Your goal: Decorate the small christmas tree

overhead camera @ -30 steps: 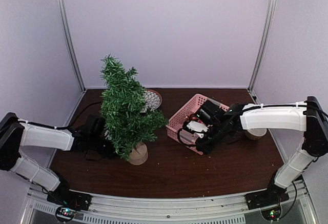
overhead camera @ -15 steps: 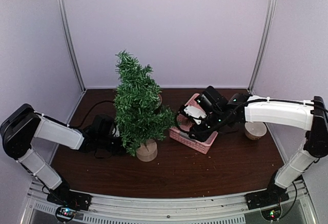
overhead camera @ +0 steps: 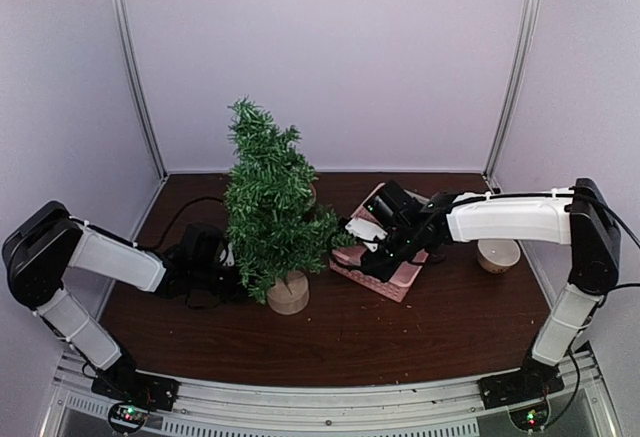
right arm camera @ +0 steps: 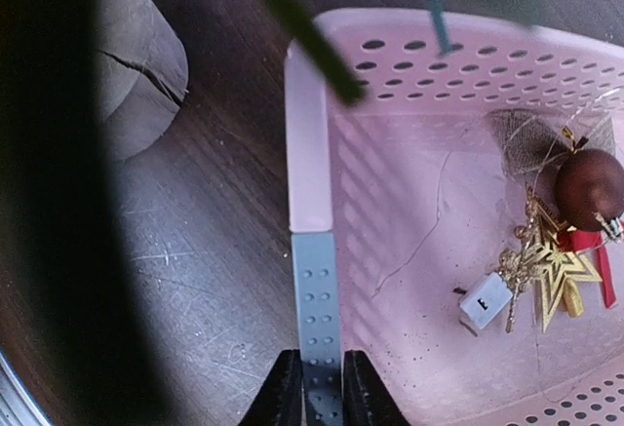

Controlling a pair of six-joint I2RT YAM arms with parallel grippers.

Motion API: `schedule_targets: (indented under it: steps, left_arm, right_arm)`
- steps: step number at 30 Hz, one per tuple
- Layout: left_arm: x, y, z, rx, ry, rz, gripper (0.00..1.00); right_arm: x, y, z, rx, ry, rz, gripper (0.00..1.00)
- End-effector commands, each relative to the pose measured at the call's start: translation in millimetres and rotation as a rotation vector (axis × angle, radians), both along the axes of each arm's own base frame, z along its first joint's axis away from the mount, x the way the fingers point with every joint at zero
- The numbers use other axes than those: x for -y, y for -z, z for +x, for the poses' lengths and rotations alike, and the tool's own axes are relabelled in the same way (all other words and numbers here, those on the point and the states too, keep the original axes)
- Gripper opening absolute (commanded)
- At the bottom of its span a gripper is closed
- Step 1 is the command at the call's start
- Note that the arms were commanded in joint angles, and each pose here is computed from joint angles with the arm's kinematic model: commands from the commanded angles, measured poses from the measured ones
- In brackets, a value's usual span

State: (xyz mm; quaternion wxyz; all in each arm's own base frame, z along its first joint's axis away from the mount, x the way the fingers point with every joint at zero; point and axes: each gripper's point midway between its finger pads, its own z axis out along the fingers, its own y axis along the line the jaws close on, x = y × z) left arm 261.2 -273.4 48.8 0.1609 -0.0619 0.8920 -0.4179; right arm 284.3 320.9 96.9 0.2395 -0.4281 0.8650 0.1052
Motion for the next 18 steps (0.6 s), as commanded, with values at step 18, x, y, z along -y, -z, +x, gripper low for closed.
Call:
schedule_targets:
  steps: [18]
  left_arm:
    - [22.5,30.4,25.6,-0.07,-0.079,0.02,0.29]
  right_arm:
    - [87.7,9.7,-65.3,-0.115,0.159,-0.061,0.08]
